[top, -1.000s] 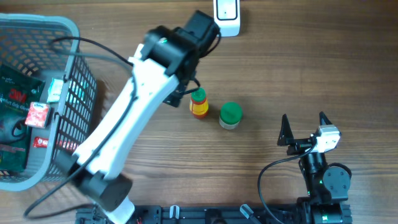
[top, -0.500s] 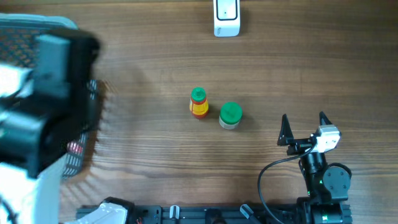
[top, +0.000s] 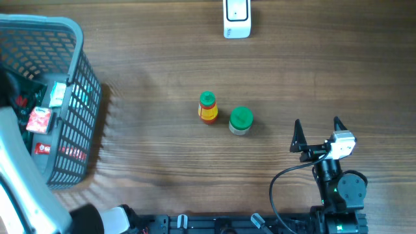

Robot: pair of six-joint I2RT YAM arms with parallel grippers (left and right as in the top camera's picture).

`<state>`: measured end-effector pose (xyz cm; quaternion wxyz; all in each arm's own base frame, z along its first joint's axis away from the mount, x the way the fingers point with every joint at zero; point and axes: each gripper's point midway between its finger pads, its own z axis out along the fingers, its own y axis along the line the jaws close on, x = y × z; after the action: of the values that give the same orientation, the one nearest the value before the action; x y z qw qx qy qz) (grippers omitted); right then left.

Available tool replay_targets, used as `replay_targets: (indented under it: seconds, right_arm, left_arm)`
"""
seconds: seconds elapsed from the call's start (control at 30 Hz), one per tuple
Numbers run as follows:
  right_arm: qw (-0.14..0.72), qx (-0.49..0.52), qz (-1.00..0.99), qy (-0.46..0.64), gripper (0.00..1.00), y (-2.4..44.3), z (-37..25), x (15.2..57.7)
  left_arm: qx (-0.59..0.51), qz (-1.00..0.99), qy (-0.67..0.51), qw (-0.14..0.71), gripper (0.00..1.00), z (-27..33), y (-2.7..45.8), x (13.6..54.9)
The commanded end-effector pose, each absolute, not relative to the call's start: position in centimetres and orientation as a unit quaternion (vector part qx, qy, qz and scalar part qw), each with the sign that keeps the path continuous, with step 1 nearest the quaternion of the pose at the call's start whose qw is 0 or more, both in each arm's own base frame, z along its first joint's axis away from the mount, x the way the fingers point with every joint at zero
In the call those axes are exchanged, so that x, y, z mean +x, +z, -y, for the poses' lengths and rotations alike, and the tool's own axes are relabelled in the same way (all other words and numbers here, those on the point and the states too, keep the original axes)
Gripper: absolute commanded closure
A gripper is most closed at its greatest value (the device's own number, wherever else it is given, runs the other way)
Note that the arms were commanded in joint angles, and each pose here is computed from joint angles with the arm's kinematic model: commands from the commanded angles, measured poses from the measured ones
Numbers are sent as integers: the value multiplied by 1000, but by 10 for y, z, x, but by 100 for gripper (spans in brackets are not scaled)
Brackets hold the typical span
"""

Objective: Scan the item barcode
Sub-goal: 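Reach the left gripper into the basket and grasp the Kleenex tissue pack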

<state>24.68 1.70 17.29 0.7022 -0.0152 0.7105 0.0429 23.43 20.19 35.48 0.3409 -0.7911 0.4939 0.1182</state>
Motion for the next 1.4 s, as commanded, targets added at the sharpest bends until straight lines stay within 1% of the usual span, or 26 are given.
replay_targets:
  seconds: [0.0,0.13,0.37,0.5,0.63,0.73,0.83,0.9,1.0,1.17,1.37]
  right_arm:
    - [705,-24,-707,43,0,175,-19,246]
    - [705,-24,-707,43,0,175,-19,246]
    - [705,-24,-707,43,0,175,-19,246]
    - [705,-24,-707,43,0,175,-19,246]
    - [705,-24,-707,43,0,175,-19,246]
    - [705,-24,-707,43,0,175,-19,246]
    - [705,-24,-707,43,0,175,-19,246]
    - [705,-24,-707,43,0,175,-19,246]
    - [705,-24,-707,43,0,175,-19,246]
    - [705,-24,-707,43,0,175,-19,246]
    - [705,-24,-707,43,0,175,-19,246]
  left_arm:
    - [-801,-513,138,275,0,-216,320,236]
    - [-800,-530,160,233,0,-235,284,236]
    - [-738,-631,125,206,0,-244,218,266]
    - [-722,-654,109,198,0,-241,183,276]
    - [-724,-653,109,194,0,-245,159,274]
    - [-705,-671,114,199,4,-250,149,275]
    - [-704,-672,112,201,15,-250,139,276]
    - [-704,-672,107,204,17,-250,130,278]
    - [-704,-672,108,204,23,-249,117,276]
    - [-704,-670,107,212,23,-249,94,274]
    - [-711,-657,114,225,26,-259,87,271]
